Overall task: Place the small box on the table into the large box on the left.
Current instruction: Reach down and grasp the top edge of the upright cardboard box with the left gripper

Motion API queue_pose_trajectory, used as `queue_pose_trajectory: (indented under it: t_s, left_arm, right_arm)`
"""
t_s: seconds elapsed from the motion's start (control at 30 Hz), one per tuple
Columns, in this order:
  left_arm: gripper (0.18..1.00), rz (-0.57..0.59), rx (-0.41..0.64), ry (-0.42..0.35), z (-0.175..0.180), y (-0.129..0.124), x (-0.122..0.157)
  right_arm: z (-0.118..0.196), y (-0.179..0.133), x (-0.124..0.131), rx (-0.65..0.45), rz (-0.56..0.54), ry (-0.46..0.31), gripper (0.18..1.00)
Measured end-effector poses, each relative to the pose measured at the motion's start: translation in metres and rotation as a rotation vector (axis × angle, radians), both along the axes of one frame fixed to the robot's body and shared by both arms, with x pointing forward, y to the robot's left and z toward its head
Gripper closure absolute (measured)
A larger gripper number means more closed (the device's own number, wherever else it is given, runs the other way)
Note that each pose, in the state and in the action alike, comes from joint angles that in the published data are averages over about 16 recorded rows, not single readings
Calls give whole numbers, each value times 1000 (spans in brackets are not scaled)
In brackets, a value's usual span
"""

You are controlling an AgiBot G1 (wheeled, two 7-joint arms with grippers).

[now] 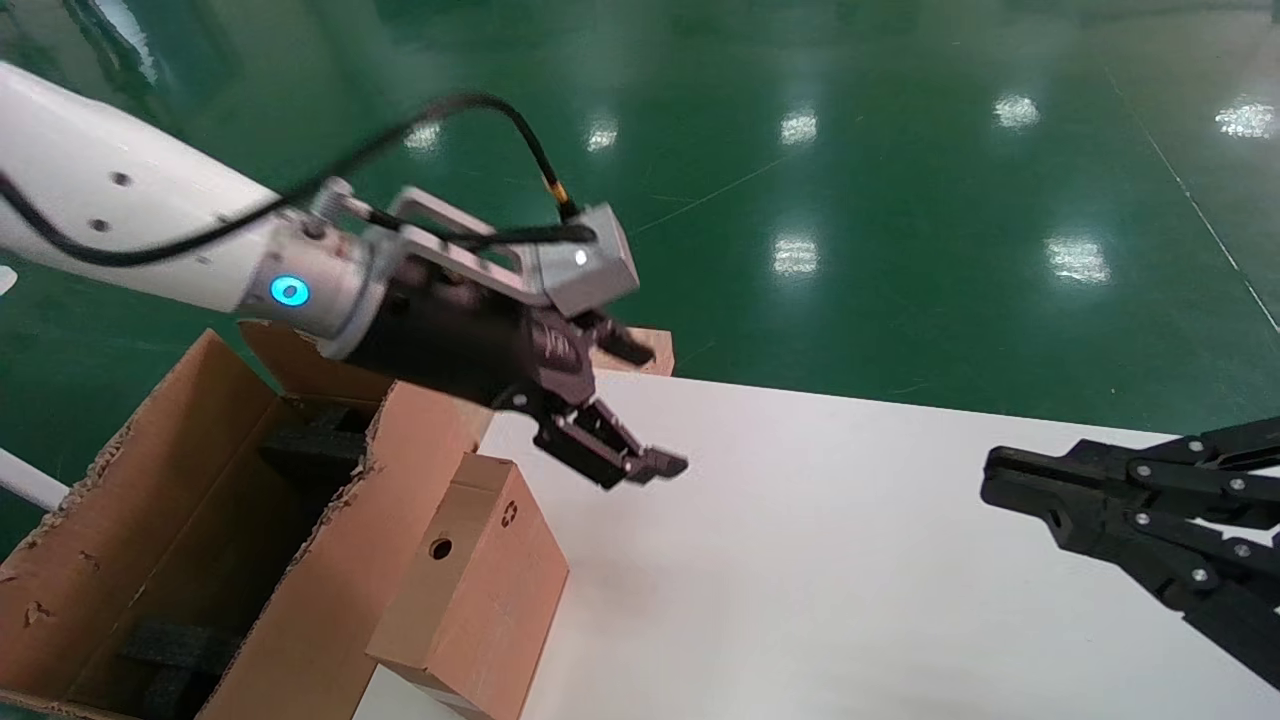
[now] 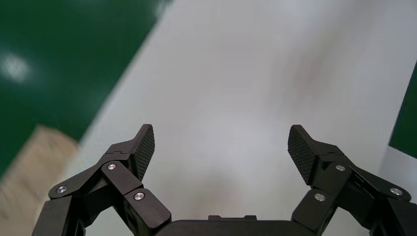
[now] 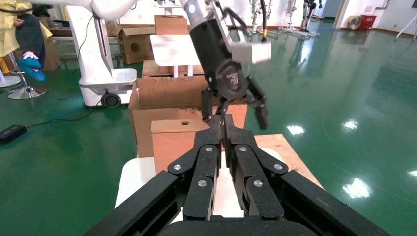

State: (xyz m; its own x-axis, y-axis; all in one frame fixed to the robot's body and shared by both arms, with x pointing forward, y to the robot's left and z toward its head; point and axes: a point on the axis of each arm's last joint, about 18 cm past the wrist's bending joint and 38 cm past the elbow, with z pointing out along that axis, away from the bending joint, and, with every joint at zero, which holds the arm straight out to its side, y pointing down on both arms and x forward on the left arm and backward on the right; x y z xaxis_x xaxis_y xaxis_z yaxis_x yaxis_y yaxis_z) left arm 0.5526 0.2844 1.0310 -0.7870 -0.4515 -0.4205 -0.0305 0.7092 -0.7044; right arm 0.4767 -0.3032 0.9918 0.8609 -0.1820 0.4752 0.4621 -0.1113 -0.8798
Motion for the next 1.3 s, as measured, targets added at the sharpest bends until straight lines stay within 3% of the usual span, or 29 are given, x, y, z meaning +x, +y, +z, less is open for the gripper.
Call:
queue_pose_trajectory:
  t_s: [0.23,0.73,1.3]
  left_arm:
    - [183,130,62,70,-1,1,7]
    - [183,257,126,113,-6,-2,22]
    - [183,506,319,149,-11,-16,34]
  right_arm:
    - [0,0,0,0,0,0,969]
    - [0,0,0,0,0,0,988]
    - [0,0,0,0,0,0,988]
